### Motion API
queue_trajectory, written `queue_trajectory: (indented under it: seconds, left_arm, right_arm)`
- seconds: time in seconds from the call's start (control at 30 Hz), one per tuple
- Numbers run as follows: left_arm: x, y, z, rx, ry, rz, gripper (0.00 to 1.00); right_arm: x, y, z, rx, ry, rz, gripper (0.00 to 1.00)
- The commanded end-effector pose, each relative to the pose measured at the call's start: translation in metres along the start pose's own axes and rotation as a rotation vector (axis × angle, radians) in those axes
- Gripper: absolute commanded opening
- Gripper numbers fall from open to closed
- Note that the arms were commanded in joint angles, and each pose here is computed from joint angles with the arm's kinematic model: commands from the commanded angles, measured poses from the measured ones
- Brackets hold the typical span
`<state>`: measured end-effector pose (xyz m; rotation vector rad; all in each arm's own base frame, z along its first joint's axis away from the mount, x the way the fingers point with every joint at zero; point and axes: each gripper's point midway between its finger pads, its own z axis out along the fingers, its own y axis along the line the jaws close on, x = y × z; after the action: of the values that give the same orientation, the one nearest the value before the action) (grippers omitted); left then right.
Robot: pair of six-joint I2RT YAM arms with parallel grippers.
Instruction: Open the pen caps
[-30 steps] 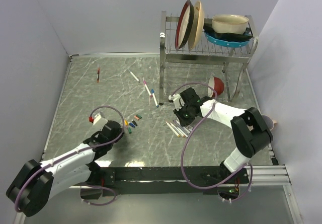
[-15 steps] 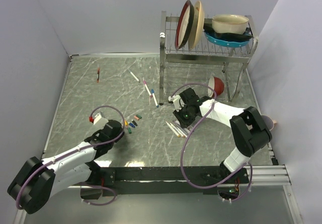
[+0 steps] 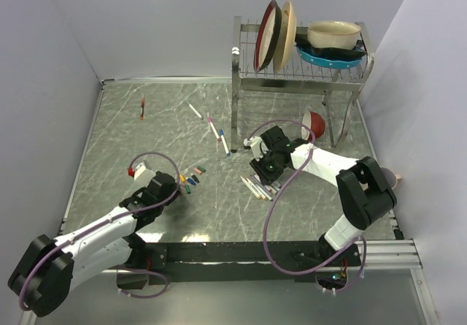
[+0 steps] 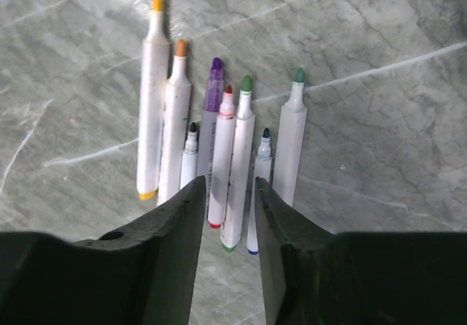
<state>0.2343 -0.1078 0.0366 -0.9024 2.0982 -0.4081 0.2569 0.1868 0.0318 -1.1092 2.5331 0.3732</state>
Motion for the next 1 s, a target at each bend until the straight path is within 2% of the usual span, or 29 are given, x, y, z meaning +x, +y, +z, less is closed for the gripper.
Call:
queue_trajectory:
  seconds: [0.0,0.17,0.23,0.27,0.4,0.57,0.7,0.83,0.97]
  left_arm:
    - [-0.021,-0.024,-0.007,0.047,-0.057,-0.007,0.45]
    - [-0.048,-0.049,-0.008,0.091,-0.086,0.088,0.68]
    - [-0.063,-0.071,-0.011,0.145,-0.078,0.143,0.72]
    - [-0.077,-0.070,-0.005,0.128,-0.088,0.148,0.75]
    - [-0.131,-0.106,0.000,0.217,-0.118,0.266,0.84]
    - [-0.210,-0.115,0.037,0.120,-0.146,0.303,0.83]
    - [-0.249,-0.108,0.076,-0.005,-0.133,0.311,0.84]
    - [-0.270,-0.115,0.113,-0.074,-0.124,0.398,0.82]
    - [-0.280,-0.124,0.166,-0.101,-0.057,0.555,0.67]
  right_arm:
    - [-0.029,0.009,-0.027,-0.040,-0.086,-0.083,0.44]
    - [-0.037,0.018,-0.042,-0.080,-0.131,-0.141,0.48]
    - [-0.036,0.019,-0.046,-0.093,-0.138,-0.155,0.48]
    - [-0.038,0.021,-0.050,-0.098,-0.149,-0.167,0.48]
    - [-0.040,0.030,-0.059,-0.143,-0.170,-0.210,0.48]
    - [-0.044,0.038,-0.070,-0.170,-0.211,-0.239,0.48]
    - [-0.046,0.041,-0.073,-0.173,-0.222,-0.252,0.48]
    - [-0.048,0.044,-0.077,-0.172,-0.233,-0.272,0.48]
    - [-0.052,0.048,-0.083,-0.170,-0.256,-0.291,0.48]
